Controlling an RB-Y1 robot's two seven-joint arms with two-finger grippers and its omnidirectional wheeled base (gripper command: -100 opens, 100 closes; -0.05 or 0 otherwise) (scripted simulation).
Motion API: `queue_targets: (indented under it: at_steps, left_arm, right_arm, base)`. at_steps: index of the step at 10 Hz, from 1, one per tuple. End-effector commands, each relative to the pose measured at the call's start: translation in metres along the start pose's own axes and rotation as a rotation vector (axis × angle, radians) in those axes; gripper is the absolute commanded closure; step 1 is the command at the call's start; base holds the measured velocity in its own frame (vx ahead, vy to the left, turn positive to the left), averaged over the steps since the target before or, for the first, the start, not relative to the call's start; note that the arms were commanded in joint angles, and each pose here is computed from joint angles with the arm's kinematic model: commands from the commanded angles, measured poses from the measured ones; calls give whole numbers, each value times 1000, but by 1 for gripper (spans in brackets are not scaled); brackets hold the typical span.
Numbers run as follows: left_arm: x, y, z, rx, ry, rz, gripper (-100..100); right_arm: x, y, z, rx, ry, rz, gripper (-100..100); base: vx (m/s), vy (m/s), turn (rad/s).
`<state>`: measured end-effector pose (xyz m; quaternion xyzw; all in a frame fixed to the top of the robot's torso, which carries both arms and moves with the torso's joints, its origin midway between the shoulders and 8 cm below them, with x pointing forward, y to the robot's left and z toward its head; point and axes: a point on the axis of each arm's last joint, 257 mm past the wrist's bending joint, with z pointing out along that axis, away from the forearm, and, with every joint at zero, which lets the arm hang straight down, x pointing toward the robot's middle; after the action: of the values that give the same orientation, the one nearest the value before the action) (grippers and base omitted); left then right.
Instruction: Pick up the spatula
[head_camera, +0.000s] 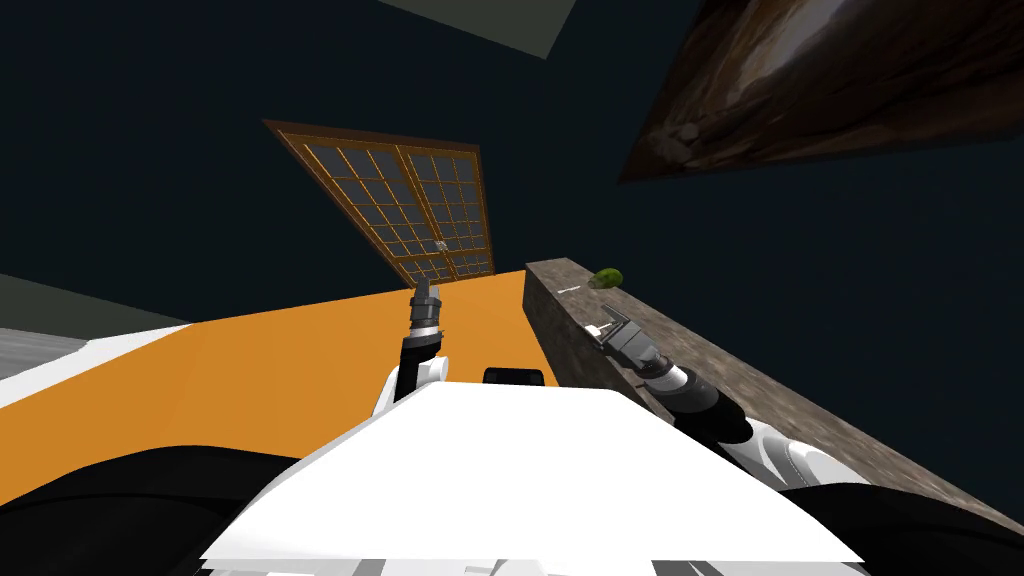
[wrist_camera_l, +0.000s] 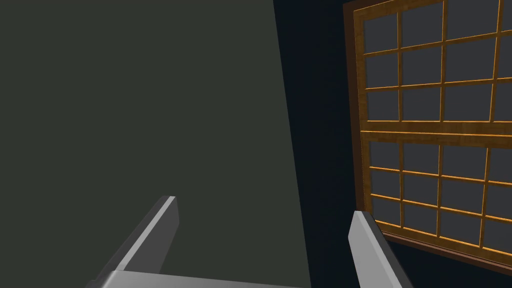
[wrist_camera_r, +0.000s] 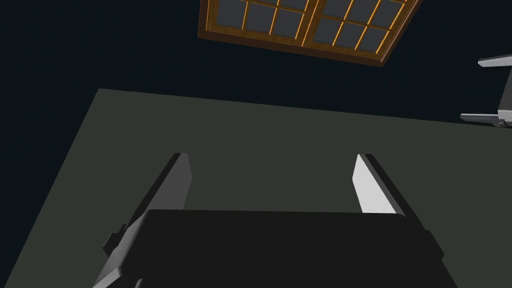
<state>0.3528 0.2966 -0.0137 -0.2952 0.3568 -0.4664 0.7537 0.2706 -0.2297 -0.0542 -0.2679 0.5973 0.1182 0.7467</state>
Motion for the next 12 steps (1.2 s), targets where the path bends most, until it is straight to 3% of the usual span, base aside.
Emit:
queue_targets:
  at_steps: [1, 3, 7, 8, 10, 11, 12]
  left_arm:
    - [0, 0, 0, 0, 0, 0, 0]
    - [0, 0, 0, 0, 0, 0, 0]
    - [0, 0, 0, 0, 0, 0, 0]
    - [0, 0, 0, 0, 0, 0, 0]
    - [0, 0, 0, 0, 0, 0, 0]
    - [0, 0, 0, 0, 0, 0, 0]
    - [0, 0, 0, 0, 0, 0, 0]
  right_arm:
    - [16, 2, -10, -20, 73, -58, -100]
    - [24, 2, -11, -25, 102, -84, -100]
    - [61, 4, -36, -74, 266, -199, -100]
    - [75, 5, -50, -99, 326, -232, -100]
    - [83, 5, -53, -106, 360, -258, -100]
    - [98, 5, -69, -134, 429, -291, -100]
    - [103, 4, -72, -138, 450, -307, -100]
  base:
    - [13, 5, 188]
    - [9, -1, 44]
    - [16, -4, 155]
    - [29, -12, 241]
    - [18, -11, 37]
    - [19, 0, 230]
    - [23, -14, 127]
